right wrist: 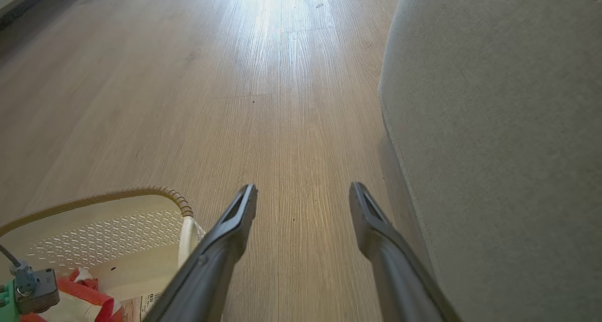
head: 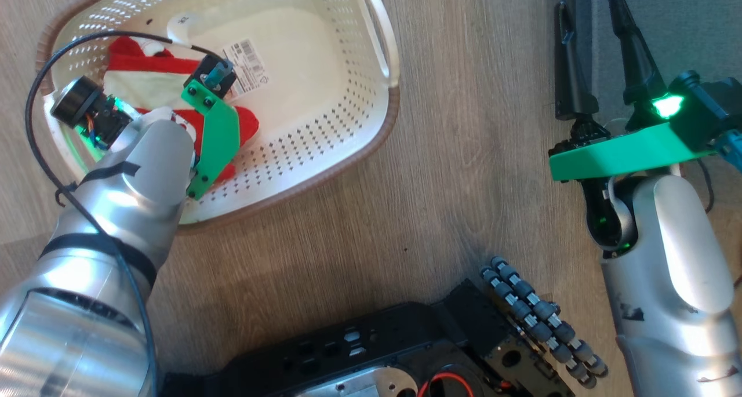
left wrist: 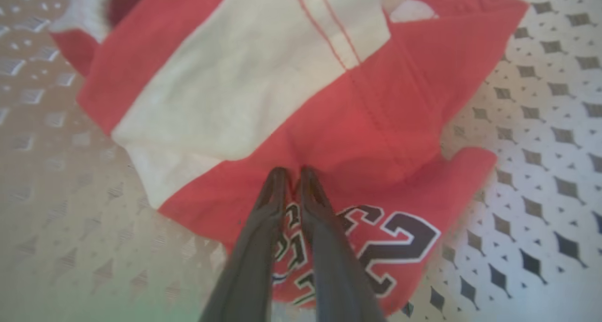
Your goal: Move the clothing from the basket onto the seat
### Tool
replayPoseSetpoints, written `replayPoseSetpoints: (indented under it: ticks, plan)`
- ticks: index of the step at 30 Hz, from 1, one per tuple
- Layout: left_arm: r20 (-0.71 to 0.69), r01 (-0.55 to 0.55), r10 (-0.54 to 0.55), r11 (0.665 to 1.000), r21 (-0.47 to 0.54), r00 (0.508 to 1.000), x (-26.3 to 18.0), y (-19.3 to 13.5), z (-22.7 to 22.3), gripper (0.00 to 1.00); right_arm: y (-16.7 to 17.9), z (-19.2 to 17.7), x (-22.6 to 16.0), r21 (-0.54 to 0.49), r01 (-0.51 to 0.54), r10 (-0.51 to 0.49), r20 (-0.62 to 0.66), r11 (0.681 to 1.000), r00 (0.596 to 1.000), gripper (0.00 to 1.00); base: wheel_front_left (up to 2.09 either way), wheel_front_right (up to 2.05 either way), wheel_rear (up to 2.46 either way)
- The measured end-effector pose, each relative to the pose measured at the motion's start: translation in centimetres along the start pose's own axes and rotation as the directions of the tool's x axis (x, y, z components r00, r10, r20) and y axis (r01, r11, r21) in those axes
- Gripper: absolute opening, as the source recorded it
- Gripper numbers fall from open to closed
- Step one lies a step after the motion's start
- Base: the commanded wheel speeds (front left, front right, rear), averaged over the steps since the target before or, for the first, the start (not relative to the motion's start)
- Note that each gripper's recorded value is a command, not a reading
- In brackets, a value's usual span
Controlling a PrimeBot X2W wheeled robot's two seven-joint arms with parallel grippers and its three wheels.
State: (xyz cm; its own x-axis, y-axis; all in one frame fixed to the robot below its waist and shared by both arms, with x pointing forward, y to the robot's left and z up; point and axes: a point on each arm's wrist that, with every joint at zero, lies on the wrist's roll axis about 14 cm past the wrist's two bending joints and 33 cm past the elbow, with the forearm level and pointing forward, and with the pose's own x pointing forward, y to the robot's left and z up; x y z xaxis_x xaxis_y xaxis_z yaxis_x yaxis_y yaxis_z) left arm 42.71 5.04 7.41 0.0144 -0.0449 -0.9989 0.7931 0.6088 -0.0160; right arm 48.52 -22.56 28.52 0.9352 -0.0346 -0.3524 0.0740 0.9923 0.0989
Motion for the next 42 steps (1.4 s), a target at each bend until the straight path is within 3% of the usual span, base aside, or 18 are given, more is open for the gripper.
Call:
replayPoseSetpoints:
  ticks: [2, 11, 20, 27, 32, 39, 42]
  plan:
    - [-0.002, 0.004, -0.004, 1.000, 0.004, 1.000, 0.1, -0.1, -0.1, 0.00, 0.0, -0.1, 0.0, 0.001, -0.001, 0.001, -0.003, 1.000, 1.000, 1.00, 0.00, 0.00, 0.00]
    - [0.076, 0.014, -0.014, 1.000, 0.007, 0.997, -1.1, -0.2, 1.4, 0.00, 0.4, 1.2, 0.3, 0.004, -0.010, 0.009, 0.029, 1.000, 1.000, 1.00, 0.00, 0.00, 0.00]
    - [0.358, 0.055, -0.002, 0.989, -0.138, 0.934, -6.2, -0.5, 5.5, 0.00, 0.3, 4.0, -1.2, 0.004, 0.004, -0.004, 0.080, 1.000, 0.997, 1.00, 0.00, 0.00, 0.00]
    - [0.574, 0.086, 0.090, 0.958, -0.273, 0.814, -12.0, 0.0, 7.0, 0.00, -0.1, 6.3, -4.1, -0.002, 0.027, -0.027, 0.117, 1.000, 0.993, 1.00, 0.00, 0.00, 0.00]
    - [0.717, 0.109, 0.218, 0.918, -0.380, 0.662, -18.1, 1.0, 7.1, 0.00, 0.1, 8.1, -7.2, -0.001, 0.029, -0.029, 0.151, 1.000, 0.988, 1.00, 0.00, 0.00, 0.00]
    - [0.779, 0.136, 0.372, 0.857, -0.497, 0.506, -25.3, 1.1, 4.8, 0.00, 0.5, 10.2, -11.6, -0.004, 0.026, -0.024, 0.207, 1.000, 0.978, 1.00, 0.00, 0.00, 0.00]
    - [0.802, 0.156, 0.457, 0.824, -0.544, 0.385, -29.7, 1.8, 4.2, 0.00, 0.7, 10.8, -13.3, -0.014, 0.023, -0.019, 0.230, 1.000, 0.973, 1.00, 0.00, 0.00, 0.00]
